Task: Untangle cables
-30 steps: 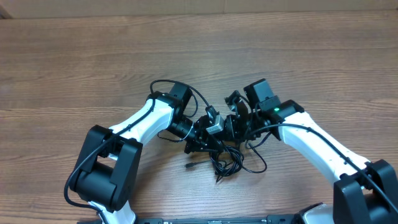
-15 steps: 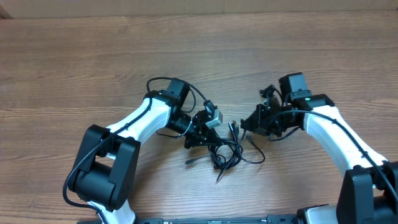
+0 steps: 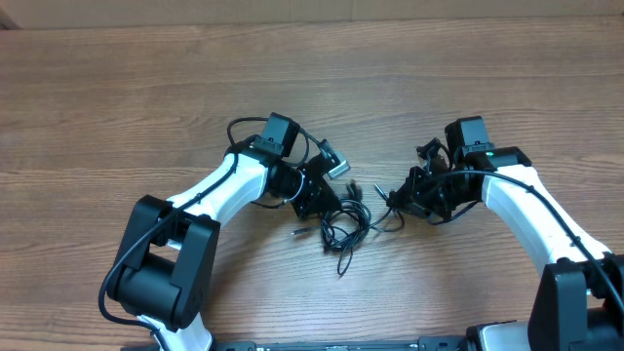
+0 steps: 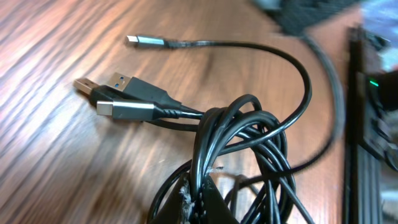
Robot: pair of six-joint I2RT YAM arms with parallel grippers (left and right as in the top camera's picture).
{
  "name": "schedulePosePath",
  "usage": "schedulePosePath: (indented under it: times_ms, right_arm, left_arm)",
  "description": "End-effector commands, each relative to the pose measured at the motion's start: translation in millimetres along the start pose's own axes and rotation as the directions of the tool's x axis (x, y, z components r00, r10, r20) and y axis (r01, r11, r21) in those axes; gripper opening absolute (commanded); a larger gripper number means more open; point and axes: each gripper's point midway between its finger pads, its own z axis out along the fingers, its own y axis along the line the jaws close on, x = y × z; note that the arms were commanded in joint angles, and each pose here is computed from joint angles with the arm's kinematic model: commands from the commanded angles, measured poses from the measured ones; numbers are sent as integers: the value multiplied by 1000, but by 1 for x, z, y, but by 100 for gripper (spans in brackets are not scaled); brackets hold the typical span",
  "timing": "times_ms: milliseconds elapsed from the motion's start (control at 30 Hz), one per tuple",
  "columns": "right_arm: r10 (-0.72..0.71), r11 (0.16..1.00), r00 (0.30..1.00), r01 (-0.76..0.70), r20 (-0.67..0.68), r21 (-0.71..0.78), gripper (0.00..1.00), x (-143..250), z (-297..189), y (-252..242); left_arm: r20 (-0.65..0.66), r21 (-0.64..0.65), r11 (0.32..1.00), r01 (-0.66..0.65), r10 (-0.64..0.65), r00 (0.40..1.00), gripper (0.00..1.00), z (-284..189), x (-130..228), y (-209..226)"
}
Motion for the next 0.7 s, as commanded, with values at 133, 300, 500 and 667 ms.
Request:
schedulePosePath:
  times_ms: [133,300,500,667]
  right_arm:
    - [41,999,999,-41,-6,14,4,4,0,-1]
    - [22,1000,1000,-22,-15,14,4,7,5,6]
    - [14,999,1000,-14,-3,42,4,9,17,17]
    - [46,988,996,-56,72,142,4,6,29,19]
  left_arm:
    - [-7,-182,963,199,-204,979,4,-6,1,34]
    - [-4,-197,956,215,-220,975,4,-7,2,36]
    - [6,-152,963,221,-222,975,4,-5,-2,29]
    - [24,-95,968,231,-230,973,4,-7,-6,22]
